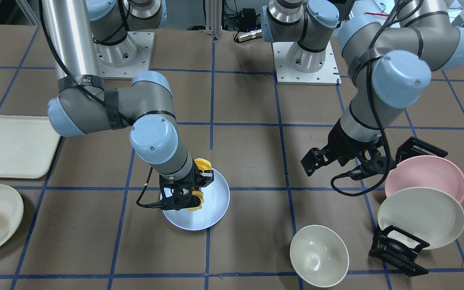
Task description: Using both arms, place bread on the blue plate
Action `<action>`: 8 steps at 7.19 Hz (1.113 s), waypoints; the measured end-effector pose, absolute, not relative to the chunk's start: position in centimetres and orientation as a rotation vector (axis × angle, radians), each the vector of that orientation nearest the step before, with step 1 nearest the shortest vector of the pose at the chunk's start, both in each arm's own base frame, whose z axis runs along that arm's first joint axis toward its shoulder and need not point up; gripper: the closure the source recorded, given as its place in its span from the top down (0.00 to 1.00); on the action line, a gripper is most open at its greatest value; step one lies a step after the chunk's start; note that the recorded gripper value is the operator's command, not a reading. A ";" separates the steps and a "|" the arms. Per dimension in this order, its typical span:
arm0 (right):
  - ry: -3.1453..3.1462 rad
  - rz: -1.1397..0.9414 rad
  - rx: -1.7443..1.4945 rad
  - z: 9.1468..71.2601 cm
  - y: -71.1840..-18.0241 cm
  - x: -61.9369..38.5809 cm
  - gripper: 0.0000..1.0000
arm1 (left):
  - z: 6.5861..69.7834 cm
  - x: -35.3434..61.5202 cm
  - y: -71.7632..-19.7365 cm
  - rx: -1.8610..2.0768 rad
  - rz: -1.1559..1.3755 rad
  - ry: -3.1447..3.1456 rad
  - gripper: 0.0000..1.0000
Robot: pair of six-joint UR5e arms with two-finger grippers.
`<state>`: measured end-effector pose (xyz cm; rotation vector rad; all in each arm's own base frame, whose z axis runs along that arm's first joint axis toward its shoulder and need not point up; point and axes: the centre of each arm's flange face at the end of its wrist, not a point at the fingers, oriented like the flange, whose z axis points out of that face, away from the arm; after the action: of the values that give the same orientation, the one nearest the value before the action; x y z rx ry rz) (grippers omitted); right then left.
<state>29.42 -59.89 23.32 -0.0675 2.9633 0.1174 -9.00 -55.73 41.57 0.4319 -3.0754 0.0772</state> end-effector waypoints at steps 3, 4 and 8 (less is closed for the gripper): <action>2.964 0.171 -0.020 21.4 -59.6 28.2 0.99 | 45.7 -8.8 -51.8 0.230 0.048 -3.143 1.00; 2.965 0.178 -0.019 21.2 -59.5 28.2 1.00 | 45.8 -8.9 -51.1 0.201 0.031 -3.153 1.00; 2.961 0.113 0.012 24.6 -61.3 28.1 1.00 | 46.5 -9.0 -49.3 0.111 -0.007 -3.148 1.00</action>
<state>28.14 -61.25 24.63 0.0124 2.9610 0.1131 -9.03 -49.31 46.51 0.1106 -3.1481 -0.0072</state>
